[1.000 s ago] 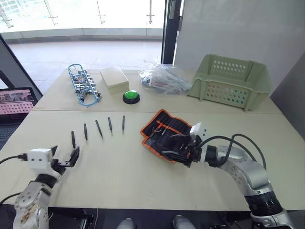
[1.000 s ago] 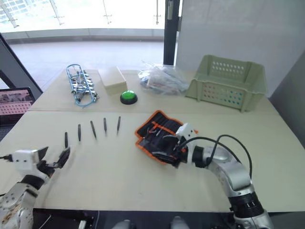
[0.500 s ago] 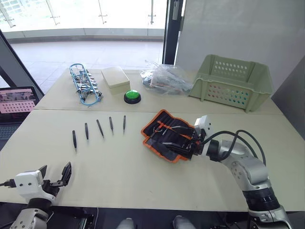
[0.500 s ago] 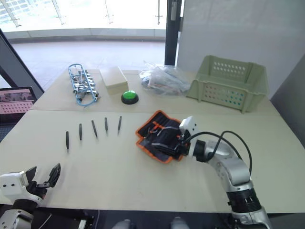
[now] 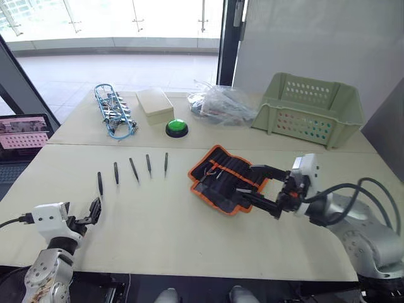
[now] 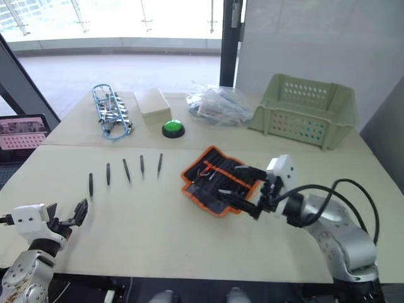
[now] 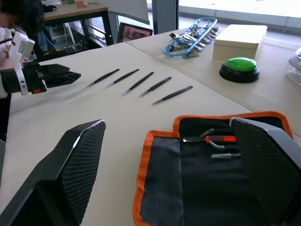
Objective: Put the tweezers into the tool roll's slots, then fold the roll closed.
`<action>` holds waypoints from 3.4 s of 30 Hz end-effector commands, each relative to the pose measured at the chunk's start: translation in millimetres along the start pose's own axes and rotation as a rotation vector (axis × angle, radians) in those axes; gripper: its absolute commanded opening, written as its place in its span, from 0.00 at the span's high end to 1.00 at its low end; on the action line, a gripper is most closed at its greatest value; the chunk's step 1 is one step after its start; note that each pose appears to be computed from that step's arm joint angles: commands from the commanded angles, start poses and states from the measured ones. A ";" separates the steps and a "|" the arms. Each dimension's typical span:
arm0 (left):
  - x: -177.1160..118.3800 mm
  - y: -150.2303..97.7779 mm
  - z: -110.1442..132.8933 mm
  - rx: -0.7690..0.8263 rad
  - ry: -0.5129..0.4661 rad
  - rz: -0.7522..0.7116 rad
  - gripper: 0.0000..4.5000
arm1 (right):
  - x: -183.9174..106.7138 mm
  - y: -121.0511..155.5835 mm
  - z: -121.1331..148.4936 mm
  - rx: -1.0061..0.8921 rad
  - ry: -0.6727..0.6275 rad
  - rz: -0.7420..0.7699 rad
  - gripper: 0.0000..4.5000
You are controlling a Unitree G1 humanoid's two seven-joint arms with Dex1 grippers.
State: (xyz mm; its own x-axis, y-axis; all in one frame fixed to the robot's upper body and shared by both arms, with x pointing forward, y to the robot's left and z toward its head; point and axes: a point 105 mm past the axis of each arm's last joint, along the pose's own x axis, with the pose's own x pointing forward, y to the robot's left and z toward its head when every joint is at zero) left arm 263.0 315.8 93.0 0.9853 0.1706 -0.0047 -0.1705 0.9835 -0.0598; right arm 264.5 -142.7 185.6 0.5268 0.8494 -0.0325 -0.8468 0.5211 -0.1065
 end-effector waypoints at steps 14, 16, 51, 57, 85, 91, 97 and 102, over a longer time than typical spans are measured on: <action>41.9 -20.8 -2.6 -0.066 0.141 0.096 0.00 | -26.3 19.2 17.7 0.069 0.002 0.043 0.00; 40.3 -20.9 -6.2 -0.089 0.152 0.110 0.00 | -26.4 17.8 17.7 0.069 0.001 0.032 0.00; 53.2 -27.5 -39.8 0.021 0.279 0.095 0.79 | 0.0 21.5 26.8 0.024 0.020 0.086 0.00; 52.4 -24.5 -37.2 0.035 0.260 0.093 0.99 | 0.9 21.7 28.4 0.017 0.016 0.090 0.00; 47.9 -261.4 108.8 0.210 0.123 -1.061 0.99 | -26.6 10.3 2.9 0.007 0.068 -0.215 0.00; 40.7 -269.3 99.6 0.293 0.198 -1.115 1.00 | -27.9 -26.5 -20.2 -0.023 0.114 -0.405 0.27; 38.6 -261.4 88.0 0.328 0.248 -1.084 1.00 | -1.4 -66.5 -43.9 -0.037 0.156 -0.386 0.72; 35.0 -256.4 79.1 0.335 0.260 -1.054 1.00 | 16.8 -90.3 -57.7 -0.013 0.169 -0.339 0.99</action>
State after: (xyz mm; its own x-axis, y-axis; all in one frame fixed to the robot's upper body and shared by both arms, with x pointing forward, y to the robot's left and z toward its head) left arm 344.6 75.7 177.1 0.5884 -0.7290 -0.3498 0.7928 0.6052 0.0724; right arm 348.1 -180.4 131.4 0.7898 0.5848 -0.1848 -0.6092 0.7830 -0.1259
